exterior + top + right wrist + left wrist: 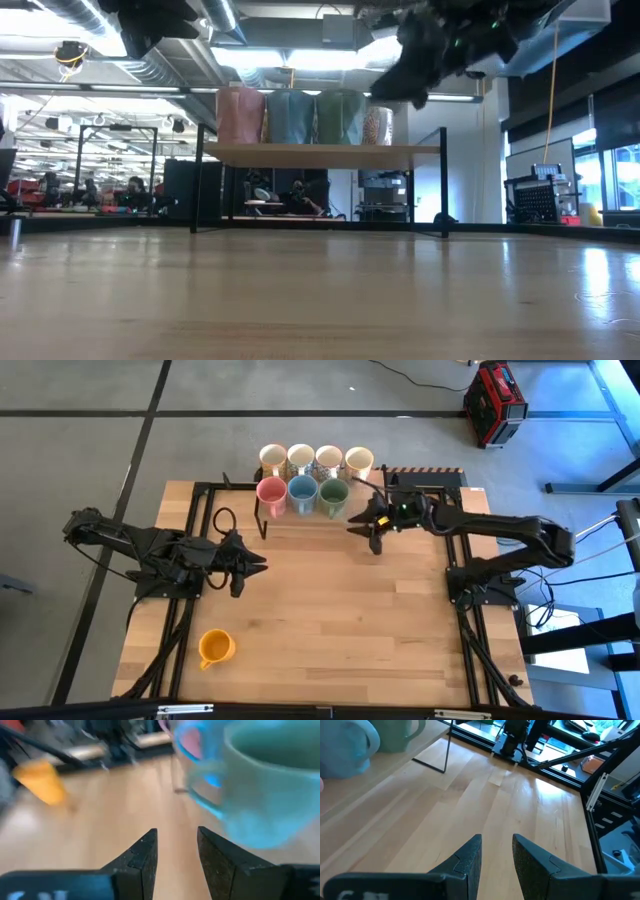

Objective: Place coffee mugs
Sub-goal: Put the yellow mug on the shelf

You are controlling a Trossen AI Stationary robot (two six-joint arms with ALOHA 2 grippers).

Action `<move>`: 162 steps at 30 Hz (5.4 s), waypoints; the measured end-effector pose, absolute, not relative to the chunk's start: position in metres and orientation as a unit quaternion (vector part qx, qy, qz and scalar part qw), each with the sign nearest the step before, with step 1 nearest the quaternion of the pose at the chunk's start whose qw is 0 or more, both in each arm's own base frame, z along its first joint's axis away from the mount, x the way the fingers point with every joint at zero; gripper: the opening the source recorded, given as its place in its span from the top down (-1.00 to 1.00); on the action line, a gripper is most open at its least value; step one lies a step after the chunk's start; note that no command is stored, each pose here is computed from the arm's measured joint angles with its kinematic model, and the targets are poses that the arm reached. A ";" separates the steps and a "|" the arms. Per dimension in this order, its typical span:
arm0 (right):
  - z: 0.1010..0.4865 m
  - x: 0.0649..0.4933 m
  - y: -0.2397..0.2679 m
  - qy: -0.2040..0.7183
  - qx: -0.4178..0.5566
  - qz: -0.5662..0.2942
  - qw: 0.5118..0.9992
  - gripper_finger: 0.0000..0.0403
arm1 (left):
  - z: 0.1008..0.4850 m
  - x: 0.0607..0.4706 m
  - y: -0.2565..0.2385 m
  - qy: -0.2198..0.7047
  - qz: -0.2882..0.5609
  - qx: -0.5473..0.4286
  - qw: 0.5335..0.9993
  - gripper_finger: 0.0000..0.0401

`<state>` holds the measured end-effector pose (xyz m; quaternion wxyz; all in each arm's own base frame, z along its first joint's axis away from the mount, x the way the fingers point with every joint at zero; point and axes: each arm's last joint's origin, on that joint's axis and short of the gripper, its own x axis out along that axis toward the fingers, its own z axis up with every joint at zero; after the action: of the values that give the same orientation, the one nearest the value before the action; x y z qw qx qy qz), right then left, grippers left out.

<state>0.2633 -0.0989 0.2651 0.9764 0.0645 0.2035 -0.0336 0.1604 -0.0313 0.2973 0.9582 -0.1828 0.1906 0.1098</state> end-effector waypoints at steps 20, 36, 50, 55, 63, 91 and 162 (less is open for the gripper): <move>0.245 0.301 0.093 0.183 0.176 0.082 0.964 0.37 | 0.270 0.151 -0.084 0.392 -0.119 -0.222 0.885 0.49; 0.217 0.295 0.143 0.202 0.241 0.025 0.949 0.37 | 0.240 0.122 -0.126 0.589 -0.105 -0.122 0.792 0.49; 0.217 0.295 0.143 0.205 0.236 0.019 0.950 0.37 | 0.204 0.141 -0.142 0.645 -0.086 -0.033 0.758 0.50; 0.217 0.295 0.143 0.204 0.258 0.015 0.944 0.37 | 0.193 0.152 -0.141 0.657 -0.089 -0.006 0.749 0.74; 0.217 0.295 0.140 0.187 0.263 -0.031 0.946 0.37 | 0.193 0.179 -0.107 0.639 -0.014 -0.054 0.767 0.91; 0.163 0.386 0.116 0.145 0.112 0.016 0.983 -0.11 | 0.197 0.254 -0.001 0.533 0.193 -0.214 0.796 0.83; 0.143 0.446 0.115 0.104 0.054 0.044 0.992 0.96 | 0.299 0.153 -0.010 0.370 0.115 -0.213 0.897 0.49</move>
<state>0.4462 0.1151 0.1426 0.9921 0.0538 0.1043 0.0445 0.1534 -0.0097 0.2986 0.8971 -0.2127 0.3696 0.1153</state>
